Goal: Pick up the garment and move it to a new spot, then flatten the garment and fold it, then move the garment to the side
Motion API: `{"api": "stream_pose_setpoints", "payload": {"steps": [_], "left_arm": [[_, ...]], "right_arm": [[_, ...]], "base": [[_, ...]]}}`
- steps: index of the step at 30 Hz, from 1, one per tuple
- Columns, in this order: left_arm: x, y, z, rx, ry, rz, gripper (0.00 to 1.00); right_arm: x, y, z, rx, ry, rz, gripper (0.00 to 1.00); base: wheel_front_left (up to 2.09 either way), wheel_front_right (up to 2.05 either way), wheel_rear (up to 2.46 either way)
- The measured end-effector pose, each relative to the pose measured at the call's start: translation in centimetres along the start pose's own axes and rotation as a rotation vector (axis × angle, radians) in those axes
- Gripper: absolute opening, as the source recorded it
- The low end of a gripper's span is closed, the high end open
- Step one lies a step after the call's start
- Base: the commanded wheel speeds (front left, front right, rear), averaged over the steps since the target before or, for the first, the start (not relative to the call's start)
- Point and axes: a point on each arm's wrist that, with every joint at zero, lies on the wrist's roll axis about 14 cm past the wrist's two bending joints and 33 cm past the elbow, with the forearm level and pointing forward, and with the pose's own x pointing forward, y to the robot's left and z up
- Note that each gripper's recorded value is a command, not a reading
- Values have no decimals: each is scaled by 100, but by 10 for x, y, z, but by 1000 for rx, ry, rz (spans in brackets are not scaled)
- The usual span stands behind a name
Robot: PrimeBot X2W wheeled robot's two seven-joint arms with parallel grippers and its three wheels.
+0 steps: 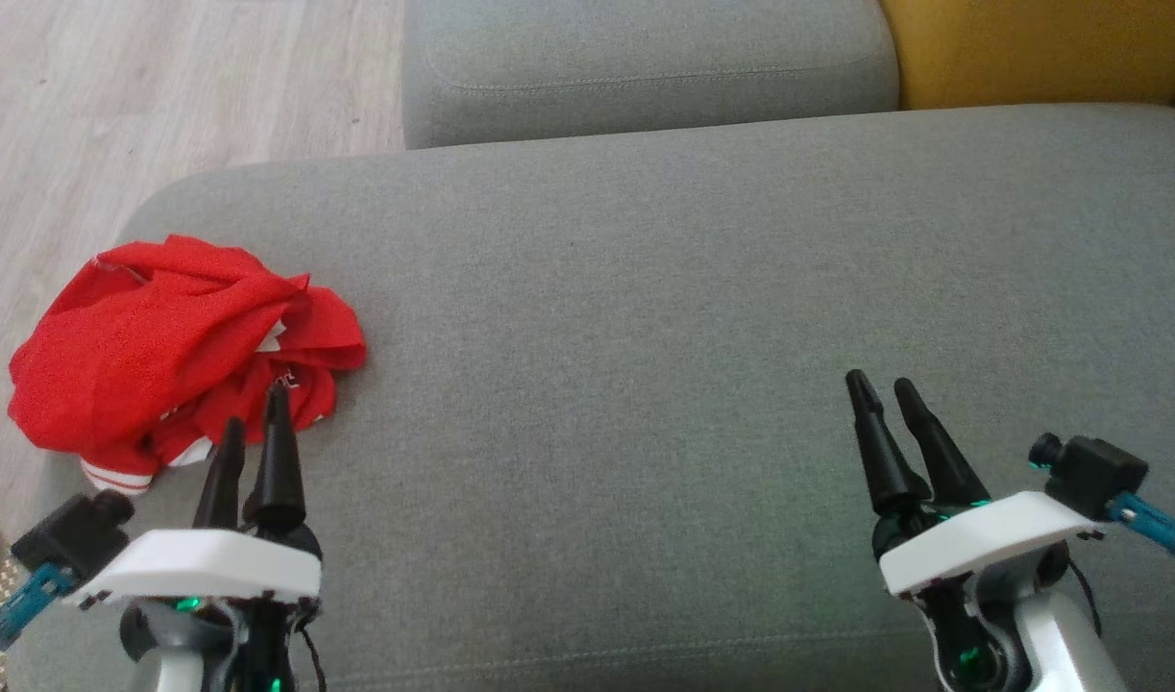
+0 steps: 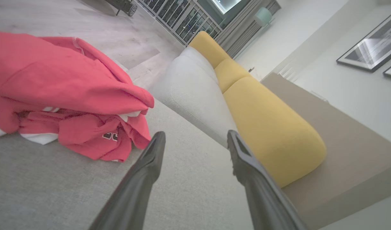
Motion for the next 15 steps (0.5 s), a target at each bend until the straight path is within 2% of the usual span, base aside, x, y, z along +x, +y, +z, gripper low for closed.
{"api": "stream_pose_setpoints", "payload": {"steps": [9, 15], "left_arm": [[-6, 2, -17, 308, 58, 29, 100], [-12, 5, -37, 381, 110, 38, 100]], "right_arm": [[0, 11, -1, -144, -4, 38, 100], [-2, 12, 1, -195, -14, 45, 100]], "base": [[0, 0, 0], [0, 0, 0]]}}
